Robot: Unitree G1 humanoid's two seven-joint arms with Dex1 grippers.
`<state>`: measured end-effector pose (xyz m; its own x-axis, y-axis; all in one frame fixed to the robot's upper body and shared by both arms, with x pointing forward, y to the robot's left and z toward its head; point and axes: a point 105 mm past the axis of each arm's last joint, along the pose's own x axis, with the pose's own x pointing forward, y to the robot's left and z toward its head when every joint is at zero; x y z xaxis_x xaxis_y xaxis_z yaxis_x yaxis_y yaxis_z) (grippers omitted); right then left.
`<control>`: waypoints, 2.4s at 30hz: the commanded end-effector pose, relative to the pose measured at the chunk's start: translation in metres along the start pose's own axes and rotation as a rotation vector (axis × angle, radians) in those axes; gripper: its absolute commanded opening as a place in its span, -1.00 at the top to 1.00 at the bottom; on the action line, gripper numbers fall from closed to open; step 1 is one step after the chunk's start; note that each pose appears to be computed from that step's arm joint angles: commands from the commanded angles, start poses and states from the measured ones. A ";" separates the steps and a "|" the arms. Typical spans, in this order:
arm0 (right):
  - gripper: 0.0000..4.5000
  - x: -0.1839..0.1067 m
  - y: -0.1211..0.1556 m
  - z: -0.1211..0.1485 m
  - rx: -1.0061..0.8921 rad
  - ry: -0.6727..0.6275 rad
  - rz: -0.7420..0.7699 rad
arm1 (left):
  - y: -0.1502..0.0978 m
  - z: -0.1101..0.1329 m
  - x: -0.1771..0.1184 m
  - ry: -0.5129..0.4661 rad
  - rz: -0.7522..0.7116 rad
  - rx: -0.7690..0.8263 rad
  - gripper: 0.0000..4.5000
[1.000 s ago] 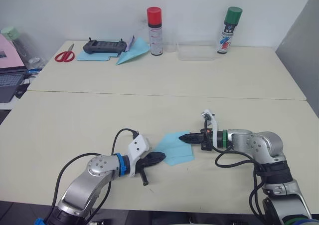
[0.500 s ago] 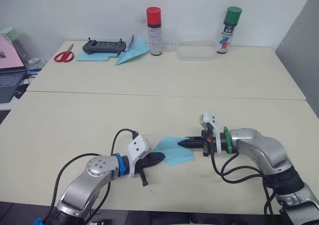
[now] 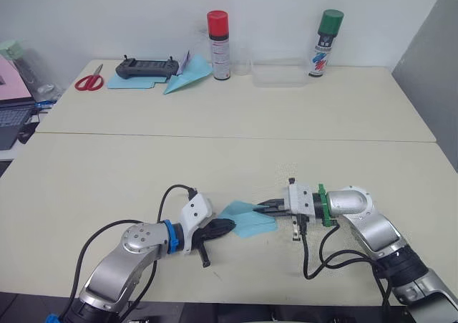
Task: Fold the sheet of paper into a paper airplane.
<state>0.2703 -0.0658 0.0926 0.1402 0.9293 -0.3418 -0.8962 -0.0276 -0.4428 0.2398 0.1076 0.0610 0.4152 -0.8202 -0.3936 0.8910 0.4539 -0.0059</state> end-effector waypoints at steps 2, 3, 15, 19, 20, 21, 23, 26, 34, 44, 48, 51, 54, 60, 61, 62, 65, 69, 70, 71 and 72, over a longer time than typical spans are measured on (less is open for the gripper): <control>0.99 -0.001 0.000 0.002 0.007 -0.005 0.005 | 0.013 -0.005 -0.010 0.051 0.019 -0.013 1.00; 0.99 -0.002 0.001 0.003 0.026 -0.005 0.008 | 0.017 -0.002 -0.012 0.053 0.018 -0.004 1.00; 0.99 -0.004 0.012 0.012 0.010 0.024 0.043 | 0.004 -0.002 -0.011 0.088 -0.096 0.028 1.00; 0.99 -0.002 0.020 0.010 -0.157 0.031 0.085 | 0.009 -0.006 -0.006 0.108 -0.066 0.048 1.00; 0.99 -0.002 0.022 0.009 -0.187 0.037 0.095 | 0.010 -0.006 -0.005 0.106 -0.056 0.044 1.00; 0.99 -0.002 0.024 0.007 -0.222 0.050 0.107 | 0.010 -0.007 -0.005 0.106 -0.052 0.041 1.00; 0.99 0.000 0.024 0.004 -0.282 0.069 0.111 | 0.010 -0.007 -0.004 0.111 -0.054 0.044 1.00; 0.99 0.003 0.023 0.001 -0.328 0.076 0.108 | 0.009 -0.007 -0.003 0.109 -0.055 0.041 1.00; 0.10 -0.012 0.023 0.003 -0.252 0.071 0.144 | 0.007 -0.008 -0.003 0.106 -0.051 0.030 1.00; -0.17 -0.030 -0.031 0.064 0.387 -0.219 -0.045 | 0.008 -0.009 -0.002 0.105 -0.051 0.029 1.00; 0.23 -0.016 -0.048 0.044 0.535 -0.189 -0.160 | 0.006 -0.009 0.000 0.104 -0.057 0.032 1.00; 0.70 -0.005 -0.043 0.014 0.571 -0.066 -0.196 | 0.006 -0.008 0.000 0.103 -0.059 0.036 1.00; 0.99 0.001 -0.028 0.003 0.571 -0.008 -0.150 | 0.006 -0.007 0.000 0.104 -0.060 0.039 1.00; 0.99 0.004 0.008 0.017 0.614 -0.030 0.039 | 0.003 -0.009 0.000 0.110 -0.063 0.037 1.00; 0.99 0.004 0.012 0.019 0.617 -0.029 0.064 | 0.002 -0.010 0.000 0.112 -0.063 0.037 1.00; 0.99 0.004 0.014 0.020 0.617 -0.027 0.076 | 0.002 -0.010 0.000 0.113 -0.063 0.037 1.00; 0.99 0.005 0.015 0.018 0.618 -0.015 0.073 | 0.002 -0.011 0.001 0.114 -0.062 0.036 1.00; 0.99 0.007 0.018 0.005 0.605 0.056 0.060 | 0.003 -0.011 0.002 0.117 -0.064 0.040 1.00; 0.99 0.008 0.017 -0.002 0.598 0.088 0.045 | 0.003 -0.011 0.002 0.118 -0.064 0.040 1.00; 0.99 0.009 0.016 -0.007 0.582 0.111 0.028 | 0.004 -0.011 0.002 0.118 -0.064 0.041 1.00; 0.99 0.009 0.016 -0.011 0.558 0.131 0.023 | 0.004 -0.010 0.002 0.117 -0.063 0.040 1.00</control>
<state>0.2584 -0.0620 0.0714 0.1154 0.8847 -0.4517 -0.9752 0.1873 0.1177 0.2467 0.1093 0.0650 0.3549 -0.8196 -0.4497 0.9230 0.3837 0.0292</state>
